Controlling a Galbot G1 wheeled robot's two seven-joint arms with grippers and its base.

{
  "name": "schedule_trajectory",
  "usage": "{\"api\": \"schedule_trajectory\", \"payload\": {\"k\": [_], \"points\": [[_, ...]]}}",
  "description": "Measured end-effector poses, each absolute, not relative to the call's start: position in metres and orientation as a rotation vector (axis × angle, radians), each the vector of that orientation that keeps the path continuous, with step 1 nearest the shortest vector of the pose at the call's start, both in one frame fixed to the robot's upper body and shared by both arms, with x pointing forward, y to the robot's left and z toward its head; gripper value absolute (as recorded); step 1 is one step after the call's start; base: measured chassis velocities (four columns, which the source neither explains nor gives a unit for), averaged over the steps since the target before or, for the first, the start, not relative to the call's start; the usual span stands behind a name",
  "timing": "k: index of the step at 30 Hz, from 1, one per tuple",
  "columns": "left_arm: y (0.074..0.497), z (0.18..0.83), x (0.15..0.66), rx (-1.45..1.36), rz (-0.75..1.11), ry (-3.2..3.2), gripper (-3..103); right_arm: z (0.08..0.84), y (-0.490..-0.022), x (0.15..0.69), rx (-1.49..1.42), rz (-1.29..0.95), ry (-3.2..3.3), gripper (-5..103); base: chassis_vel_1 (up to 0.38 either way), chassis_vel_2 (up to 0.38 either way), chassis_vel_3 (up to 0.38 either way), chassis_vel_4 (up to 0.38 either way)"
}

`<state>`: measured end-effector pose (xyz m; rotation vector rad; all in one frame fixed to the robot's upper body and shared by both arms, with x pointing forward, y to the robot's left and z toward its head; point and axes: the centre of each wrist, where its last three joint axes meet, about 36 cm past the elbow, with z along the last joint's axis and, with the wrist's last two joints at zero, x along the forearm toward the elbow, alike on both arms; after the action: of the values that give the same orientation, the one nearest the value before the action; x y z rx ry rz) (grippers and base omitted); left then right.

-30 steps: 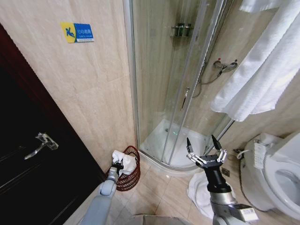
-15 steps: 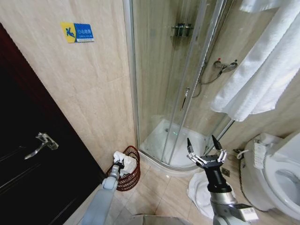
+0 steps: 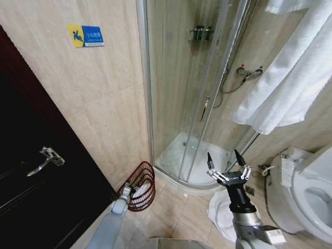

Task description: Discard the used towel into the hamper.

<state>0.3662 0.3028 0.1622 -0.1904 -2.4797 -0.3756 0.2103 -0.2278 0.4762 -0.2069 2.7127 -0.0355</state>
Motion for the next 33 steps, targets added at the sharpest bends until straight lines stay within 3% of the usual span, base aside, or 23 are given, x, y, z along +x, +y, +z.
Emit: {"api": "schedule_trajectory", "payload": {"k": [5,14,23,33], "points": [[0.312,0.2,0.347,-0.187,-0.312,-2.489,98,0.485,-0.226,0.211,-0.209,-0.023,2.704,100,0.0,0.0,0.0,0.0],[0.326,0.27,0.314,-0.18,-0.305,-2.503,100,0.495,-0.222,0.211,-0.197,0.003,2.696,100,0.0,0.0,0.0,0.0],[0.289,0.346,0.263,-0.183,-0.101,-2.709,100,0.498,-0.228,0.207,-0.117,0.059,2.748,100,0.0,0.0,0.0,0.0],[0.252,0.399,0.247,-0.165,0.12,-2.871,100,0.499,-0.23,0.207,-0.04,0.051,2.778,100,0.0,0.0,0.0,0.0]]}}
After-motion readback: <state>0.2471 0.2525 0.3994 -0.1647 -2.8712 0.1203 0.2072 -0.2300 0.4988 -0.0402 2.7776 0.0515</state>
